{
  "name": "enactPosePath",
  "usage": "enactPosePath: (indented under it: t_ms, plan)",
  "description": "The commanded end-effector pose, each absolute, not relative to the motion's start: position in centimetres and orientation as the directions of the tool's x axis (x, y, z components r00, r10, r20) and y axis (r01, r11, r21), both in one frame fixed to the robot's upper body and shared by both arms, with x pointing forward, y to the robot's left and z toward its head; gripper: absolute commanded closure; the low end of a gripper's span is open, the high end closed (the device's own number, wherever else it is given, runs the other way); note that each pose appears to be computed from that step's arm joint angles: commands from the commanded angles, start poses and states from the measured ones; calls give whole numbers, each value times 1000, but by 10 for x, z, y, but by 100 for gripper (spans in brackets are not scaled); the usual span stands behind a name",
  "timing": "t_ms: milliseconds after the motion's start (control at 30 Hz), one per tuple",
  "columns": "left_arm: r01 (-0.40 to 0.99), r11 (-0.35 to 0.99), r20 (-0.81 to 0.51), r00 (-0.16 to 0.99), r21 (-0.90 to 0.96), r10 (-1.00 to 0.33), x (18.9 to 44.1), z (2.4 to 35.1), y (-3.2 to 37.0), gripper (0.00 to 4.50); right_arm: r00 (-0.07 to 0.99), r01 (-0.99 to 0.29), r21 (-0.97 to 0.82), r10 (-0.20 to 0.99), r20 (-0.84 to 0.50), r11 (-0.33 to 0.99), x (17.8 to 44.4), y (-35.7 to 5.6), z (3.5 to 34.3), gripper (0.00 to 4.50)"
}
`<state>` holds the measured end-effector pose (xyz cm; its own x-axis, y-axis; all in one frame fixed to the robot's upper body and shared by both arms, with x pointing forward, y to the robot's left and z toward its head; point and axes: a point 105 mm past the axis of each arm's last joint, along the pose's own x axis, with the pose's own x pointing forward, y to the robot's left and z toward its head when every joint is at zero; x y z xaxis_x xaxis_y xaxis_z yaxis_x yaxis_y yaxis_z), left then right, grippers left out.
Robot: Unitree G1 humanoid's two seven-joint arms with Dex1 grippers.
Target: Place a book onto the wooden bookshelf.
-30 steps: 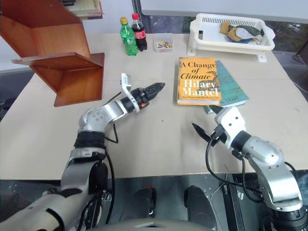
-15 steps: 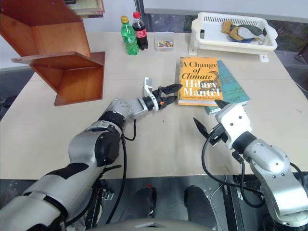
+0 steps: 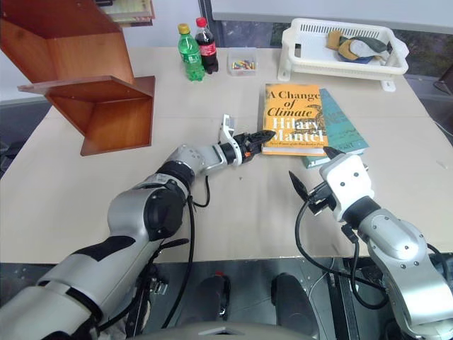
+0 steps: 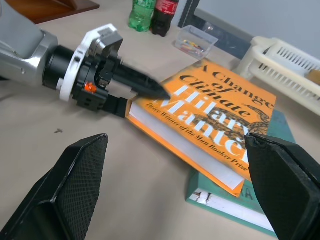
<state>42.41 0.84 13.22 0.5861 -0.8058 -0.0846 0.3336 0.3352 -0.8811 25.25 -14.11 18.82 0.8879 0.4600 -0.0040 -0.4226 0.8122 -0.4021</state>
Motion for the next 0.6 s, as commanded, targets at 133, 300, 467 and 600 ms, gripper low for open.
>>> enactPosePath:
  t_ms: [133, 300, 467, 600]
  plan:
    - [298, 248, -27, 590, -922, -807, 426, 152, 0, 326, 892, -390, -430, 451, 45, 814, 247, -141, 200, 0]
    - [201, 166, -25, 563, -965, -826, 419, 155, -19, 326, 892, -386, -436, 449, 47, 813, 250, -142, 201, 0]
    - [142, 119, -25, 530, -983, -847, 410, 161, -47, 326, 891, -385, -439, 450, 51, 812, 251, -142, 203, 0]
    - [145, 144, -55, 489, -979, -870, 397, 158, -70, 326, 897, -378, -447, 441, 40, 811, 248, -147, 205, 0]
